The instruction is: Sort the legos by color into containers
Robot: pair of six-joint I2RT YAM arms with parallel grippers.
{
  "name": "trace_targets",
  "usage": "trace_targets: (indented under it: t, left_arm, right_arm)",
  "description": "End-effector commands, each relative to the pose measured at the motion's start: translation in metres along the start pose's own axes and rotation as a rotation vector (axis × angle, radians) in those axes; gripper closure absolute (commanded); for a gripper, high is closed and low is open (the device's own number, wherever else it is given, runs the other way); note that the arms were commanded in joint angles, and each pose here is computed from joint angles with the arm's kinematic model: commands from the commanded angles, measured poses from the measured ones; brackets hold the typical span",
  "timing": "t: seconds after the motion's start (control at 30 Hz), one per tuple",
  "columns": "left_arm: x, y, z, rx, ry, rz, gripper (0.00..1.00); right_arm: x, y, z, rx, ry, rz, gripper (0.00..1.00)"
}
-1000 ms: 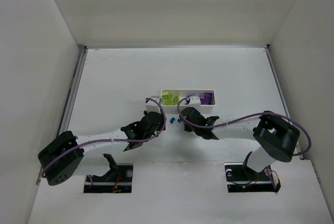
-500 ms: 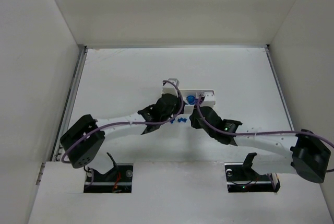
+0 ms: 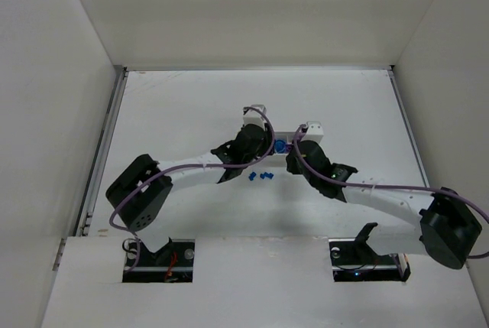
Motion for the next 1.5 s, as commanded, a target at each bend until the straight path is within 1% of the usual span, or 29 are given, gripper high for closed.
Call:
trace_targets:
  t: [0.0,0.1,0.2,0.37,0.4,0.47,0.53,0.6,0.67,0.7,0.83,0.9,1.0,1.07,1.17,1.3,1.47]
  left_arm:
    - [0.041,-0.031,-0.002,-0.04,-0.046,-0.14,0.67]
    - [0.036,-0.049,0.007,-0.041,-0.052,-0.144,0.68]
    - [0.015,-0.067,0.017,-0.043,-0.033,-0.108,0.71]
    - [-0.023,-0.093,0.042,0.028,0.006,-0.051,0.73]
    - [-0.029,-0.096,0.047,0.043,0.009,-0.043,0.73]
    - [-0.042,-0.101,0.054,0.063,0.018,-0.022,0.73]
    - [-0.053,-0.104,0.058,0.073,0.025,0.0,0.73]
    - [-0.062,-0.103,0.061,0.08,0.036,0.023,0.73]
    - [-0.07,-0.1,0.06,0.082,0.052,0.052,0.73]
    - [-0.073,-0.098,0.059,0.081,0.061,0.062,0.73]
    - [-0.081,-0.09,0.052,0.066,0.095,0.081,0.73]
    - [-0.084,-0.084,0.052,0.072,0.115,0.097,0.73]
    - [-0.088,-0.075,0.052,0.088,0.14,0.116,0.74]
    - [-0.091,-0.071,0.053,0.105,0.153,0.12,0.74]
    - [-0.093,-0.064,0.052,0.112,0.162,0.124,0.74]
    - [-0.095,-0.059,0.052,0.116,0.176,0.128,0.74]
    - [-0.098,-0.054,0.056,0.138,0.201,0.14,0.74]
  right_arm:
    - [0.03,0.009,0.015,0.053,0.015,-0.074,0.73]
    - [0.039,0.022,0.024,0.063,0.011,-0.075,0.73]
    - [0.045,0.039,0.029,0.048,0.0,-0.076,0.73]
    - [0.045,0.061,0.036,0.03,-0.014,-0.054,0.73]
    - [0.047,0.063,0.037,0.028,-0.012,-0.058,0.7]
    - [0.051,0.065,0.038,0.022,-0.004,-0.067,0.6]
    - [0.056,0.063,0.039,0.023,0.002,-0.082,0.54]
    - [0.058,0.058,0.038,0.024,0.004,-0.093,0.5]
    - [0.057,0.052,0.034,0.018,0.006,-0.098,0.49]
    - [0.055,0.048,0.031,0.016,0.006,-0.1,0.51]
    - [0.034,0.03,0.027,0.057,-0.001,-0.074,0.62]
    - [0.022,0.021,0.028,0.081,-0.011,-0.053,0.64]
    - [0.003,0.011,0.029,0.115,-0.027,-0.02,0.64]
    - [-0.009,0.008,0.029,0.124,-0.031,0.005,0.61]
    - [-0.024,0.008,0.03,0.145,-0.048,0.056,0.58]
    - [-0.047,0.011,0.033,0.152,-0.09,0.123,0.56]
    - [-0.057,0.014,0.035,0.152,-0.096,0.149,0.54]
Point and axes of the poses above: each gripper's point midway between its finger pads, its own y axis out along the fingers, its own z axis along the line the jaws close on, x = y × z, the point moved 9 cm from there along -y, back along the fingers, and after that the axes turned 2 degrees about -y, right-handed, at the moved point
